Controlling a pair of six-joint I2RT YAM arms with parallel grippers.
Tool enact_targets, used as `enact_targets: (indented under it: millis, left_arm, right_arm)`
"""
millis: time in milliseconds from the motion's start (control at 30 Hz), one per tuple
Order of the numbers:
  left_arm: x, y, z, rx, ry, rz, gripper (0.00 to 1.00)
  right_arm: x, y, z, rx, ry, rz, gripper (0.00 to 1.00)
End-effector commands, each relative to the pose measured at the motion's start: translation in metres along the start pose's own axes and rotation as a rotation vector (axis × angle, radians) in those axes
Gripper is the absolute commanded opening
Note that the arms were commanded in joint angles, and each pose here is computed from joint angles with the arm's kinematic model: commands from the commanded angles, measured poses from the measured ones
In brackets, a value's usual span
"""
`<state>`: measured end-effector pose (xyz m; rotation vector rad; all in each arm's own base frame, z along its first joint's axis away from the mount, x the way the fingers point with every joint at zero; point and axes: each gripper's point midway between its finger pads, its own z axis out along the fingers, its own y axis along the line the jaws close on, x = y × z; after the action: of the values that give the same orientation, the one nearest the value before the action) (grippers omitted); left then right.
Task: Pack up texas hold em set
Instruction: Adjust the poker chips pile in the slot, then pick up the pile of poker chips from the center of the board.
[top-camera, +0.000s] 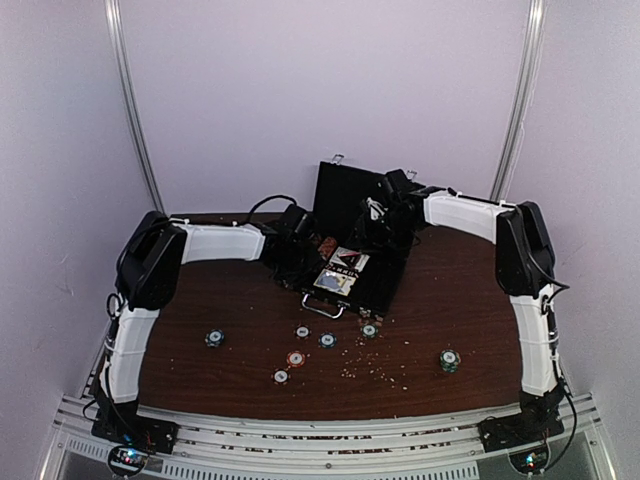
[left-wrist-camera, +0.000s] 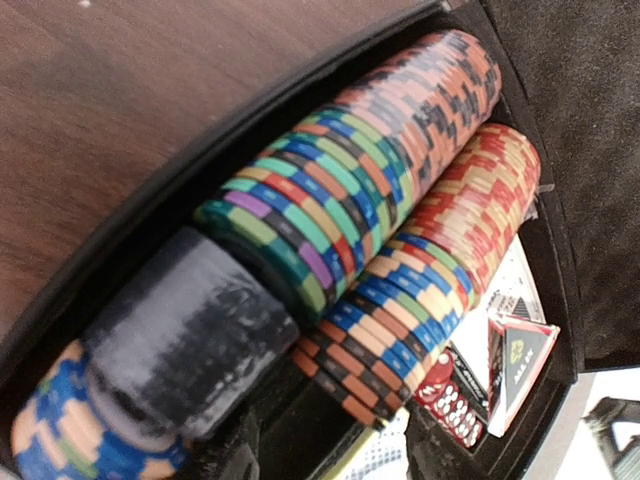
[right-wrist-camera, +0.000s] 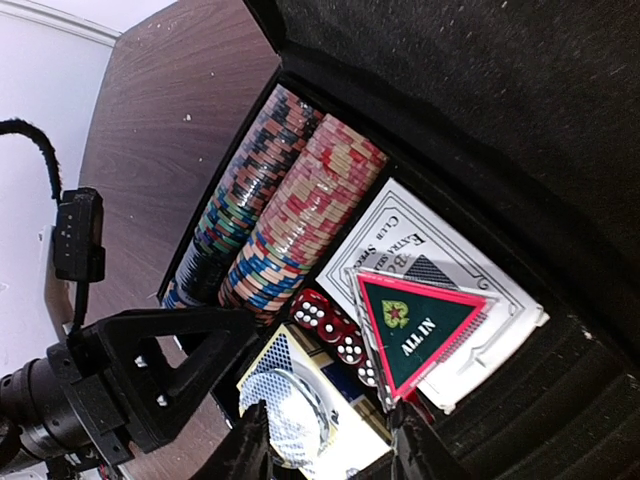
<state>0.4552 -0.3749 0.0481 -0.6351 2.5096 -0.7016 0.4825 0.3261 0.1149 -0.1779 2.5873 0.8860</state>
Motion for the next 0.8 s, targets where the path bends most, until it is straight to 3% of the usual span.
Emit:
enact_targets:
  millis: [0,200,433,633,767]
  left_arm:
    - [-0.018,-0.011,-0.032,0.004,-0.064,0.085,0.53]
    - [-0.034,-0.030,-0.072,0.064,-0.143,0.211,0.55]
    - [-0.033,-0.034,-0.139,0.103,-0.223,0.424,0.55]
    - [-0.007,0.065,-0.179,-0.077,-0.161,0.438,0.59]
    - [0.013,0.145,-0.203,-0.231,-0.079,0.361,0.70]
  right_arm:
    - [-0.029,0.007,-0.044,0.057,-0.093,-0.073,0.42]
    - [-0.031,0.013,-0.076,0.100,-0.116,-0.155,0.46]
    - [0.005,0.015,-0.103,0.094,-0.071,-0.217,0.46]
    - [0.039,-0.008,-0.122,0.196,-0.031,-0.235,0.47]
    - [0.050,-0.016,-0.131,0.229,-0.045,-0.222,0.49]
